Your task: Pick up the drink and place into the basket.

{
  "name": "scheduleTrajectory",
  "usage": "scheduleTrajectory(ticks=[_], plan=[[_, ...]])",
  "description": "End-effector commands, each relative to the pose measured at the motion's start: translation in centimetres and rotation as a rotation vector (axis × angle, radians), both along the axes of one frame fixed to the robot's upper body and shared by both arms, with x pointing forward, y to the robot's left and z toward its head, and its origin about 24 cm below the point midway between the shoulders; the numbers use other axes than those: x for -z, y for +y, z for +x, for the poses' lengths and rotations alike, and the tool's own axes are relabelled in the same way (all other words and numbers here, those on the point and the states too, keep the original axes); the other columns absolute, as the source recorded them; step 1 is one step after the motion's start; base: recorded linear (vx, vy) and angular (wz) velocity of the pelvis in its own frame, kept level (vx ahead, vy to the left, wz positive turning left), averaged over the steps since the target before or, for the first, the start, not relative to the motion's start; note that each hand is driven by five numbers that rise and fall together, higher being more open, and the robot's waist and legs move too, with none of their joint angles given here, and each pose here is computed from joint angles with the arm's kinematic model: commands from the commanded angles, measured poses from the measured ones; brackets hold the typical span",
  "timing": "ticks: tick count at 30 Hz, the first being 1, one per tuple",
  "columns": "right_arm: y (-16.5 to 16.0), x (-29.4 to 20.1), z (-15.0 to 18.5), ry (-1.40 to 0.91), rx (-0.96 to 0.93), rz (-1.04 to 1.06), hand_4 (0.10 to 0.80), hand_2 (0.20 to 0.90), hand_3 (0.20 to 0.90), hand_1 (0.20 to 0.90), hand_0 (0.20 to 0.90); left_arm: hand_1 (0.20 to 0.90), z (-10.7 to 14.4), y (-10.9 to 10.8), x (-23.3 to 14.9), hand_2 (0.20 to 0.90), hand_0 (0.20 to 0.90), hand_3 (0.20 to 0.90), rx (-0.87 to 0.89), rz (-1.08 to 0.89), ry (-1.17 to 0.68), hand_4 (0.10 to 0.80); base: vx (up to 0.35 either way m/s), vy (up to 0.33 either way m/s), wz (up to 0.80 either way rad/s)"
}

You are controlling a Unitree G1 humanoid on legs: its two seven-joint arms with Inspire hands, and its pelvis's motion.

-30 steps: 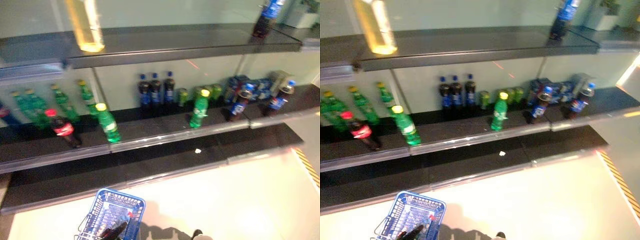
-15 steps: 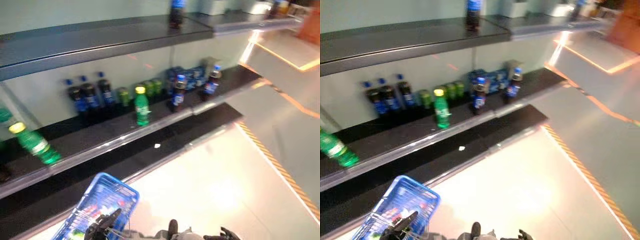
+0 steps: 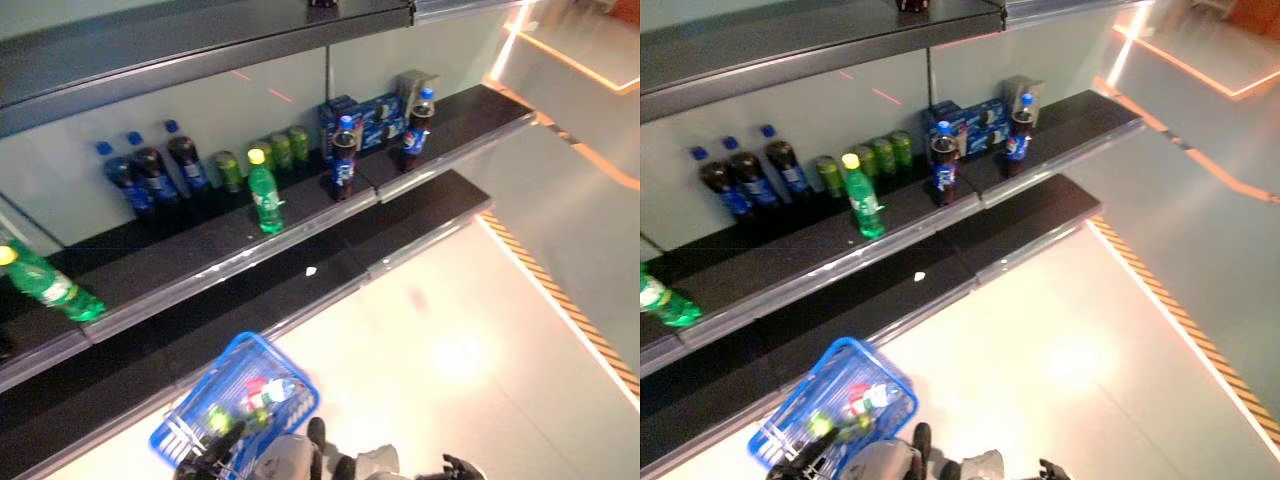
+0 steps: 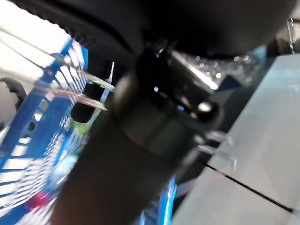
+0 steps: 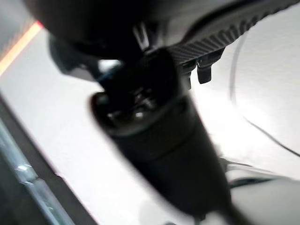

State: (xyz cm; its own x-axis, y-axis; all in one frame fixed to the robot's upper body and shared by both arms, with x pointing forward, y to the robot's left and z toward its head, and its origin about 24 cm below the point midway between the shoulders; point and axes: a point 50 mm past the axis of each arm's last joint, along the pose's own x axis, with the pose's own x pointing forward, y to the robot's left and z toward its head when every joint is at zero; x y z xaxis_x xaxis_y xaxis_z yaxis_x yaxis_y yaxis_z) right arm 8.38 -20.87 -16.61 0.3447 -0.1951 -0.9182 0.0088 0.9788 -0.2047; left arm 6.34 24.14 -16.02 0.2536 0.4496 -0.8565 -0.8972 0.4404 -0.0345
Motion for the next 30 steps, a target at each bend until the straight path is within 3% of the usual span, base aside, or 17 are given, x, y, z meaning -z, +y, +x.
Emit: scheduleTrajectory(ticks=[1, 6, 7, 10, 14, 22, 25, 30], plan=[[0.1, -0.2, 0.6, -0.011, -0.036, -0.016, 0.8, 0.9, 0.9, 0.9, 0.9, 0.3, -3.6, 2.9, -0.9, 0.3, 0.3, 0.2, -0.077, 0.136, 0.0, 0.1, 0.38, -0.109, -0.51], [0.3, -0.1, 0.2, -0.037, -0.067, -0.004, 0.8, 0.9, 0.9, 0.9, 0.9, 0.3, -2.2, 3.5, -1.2, 0.3, 0.3, 0.2, -0.036, 0.138, -0.065, 0.1, 0.337, -0.151, -0.11], [0.0, -0.1, 0.1, -0.044, 0.017, -0.014, 0.8, 0.9, 0.9, 0.9, 0.9, 0.3, -0.7, 3.1, -1.4, 0.3, 0.3, 0.2, 0.011, 0.124, -0.119, 0.1, 0.297, -0.185, 0.18], [-1.1, -0.5, 0.7, -0.091, 0.082, -0.031, 0.8, 0.9, 0.9, 0.9, 0.9, 0.3, 2.8, 2.3, -1.9, 0.3, 0.3, 0.2, 0.087, 0.109, -0.214, 0.1, 0.269, -0.302, 0.94], [-1.6, -0.7, 1.1, -0.119, 0.129, -0.042, 0.8, 0.9, 0.9, 0.9, 0.9, 0.3, 4.6, 2.0, -2.3, 0.3, 0.3, 0.2, 0.125, 0.107, -0.25, 0.1, 0.237, -0.373, 1.42], [-0.8, -0.8, 2.1, -0.123, 0.092, -0.019, 0.8, 0.9, 0.9, 0.9, 0.9, 0.3, 2.8, 3.1, -2.1, 0.3, 0.3, 0.2, 0.089, 0.136, -0.177, 0.1, 0.269, -0.489, 0.77], [-1.2, -0.6, 1.3, -0.081, 0.084, -0.035, 0.8, 0.9, 0.9, 0.9, 0.9, 0.3, 1.5, 2.9, -1.7, 0.3, 0.3, 0.2, 0.015, 0.123, -0.145, 0.1, 0.212, -0.474, 0.39], [-2.9, -0.8, 0.5, -0.095, 0.207, -0.049, 0.8, 0.9, 0.9, 0.9, 0.9, 0.3, 1.4, 1.9, -1.4, 0.3, 0.3, 0.2, 0.095, 0.103, -0.139, 0.1, 0.07, -0.35, 0.5]])
